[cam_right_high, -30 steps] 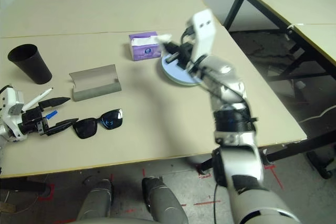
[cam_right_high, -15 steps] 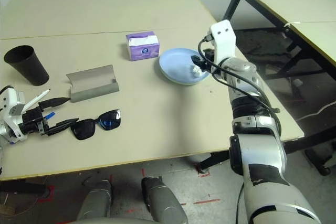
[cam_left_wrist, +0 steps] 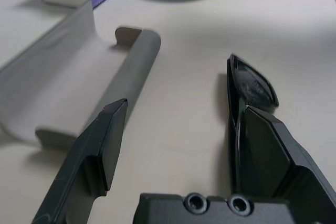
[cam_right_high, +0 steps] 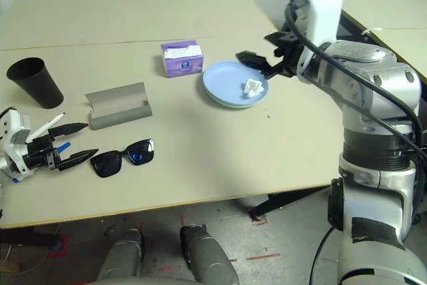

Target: Organize and tidy the items on the table.

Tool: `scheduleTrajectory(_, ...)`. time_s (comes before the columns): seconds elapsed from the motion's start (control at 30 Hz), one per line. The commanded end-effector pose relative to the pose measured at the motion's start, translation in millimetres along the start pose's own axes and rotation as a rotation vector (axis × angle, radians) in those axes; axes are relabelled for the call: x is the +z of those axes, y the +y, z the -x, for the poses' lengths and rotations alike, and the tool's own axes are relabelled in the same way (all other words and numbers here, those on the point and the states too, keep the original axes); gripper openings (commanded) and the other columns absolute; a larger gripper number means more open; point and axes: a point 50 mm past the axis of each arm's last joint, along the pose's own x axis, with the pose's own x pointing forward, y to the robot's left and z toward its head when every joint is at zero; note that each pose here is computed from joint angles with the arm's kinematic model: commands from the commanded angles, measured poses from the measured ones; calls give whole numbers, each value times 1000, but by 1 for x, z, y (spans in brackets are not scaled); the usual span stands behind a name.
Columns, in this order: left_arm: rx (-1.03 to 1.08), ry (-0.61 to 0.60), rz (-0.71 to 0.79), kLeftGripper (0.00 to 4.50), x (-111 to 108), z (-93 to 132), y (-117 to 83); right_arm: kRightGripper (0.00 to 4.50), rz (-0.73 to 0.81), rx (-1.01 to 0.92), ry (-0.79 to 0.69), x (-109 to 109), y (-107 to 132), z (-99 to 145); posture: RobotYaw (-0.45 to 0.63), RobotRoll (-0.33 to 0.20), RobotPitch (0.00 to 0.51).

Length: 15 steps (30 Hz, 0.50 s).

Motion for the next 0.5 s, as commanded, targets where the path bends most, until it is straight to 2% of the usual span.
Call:
scheduleTrajectory(0.03, -11, 27, 1, 4500, -3, 2, 1, 4420, 190, 198, 87, 8, 39, -18, -129, 0, 162)
scheduleTrajectory(0.2, -13, 31, -9, 4500, 1, 6, 4, 4420, 308, 417, 114, 23, 69, -44, -124, 0, 162)
scheduleTrajectory(0.5, -65, 97, -9, 4500, 9, 44, -6, 4420, 388, 470, 62, 59, 92, -97, -80, 0, 171)
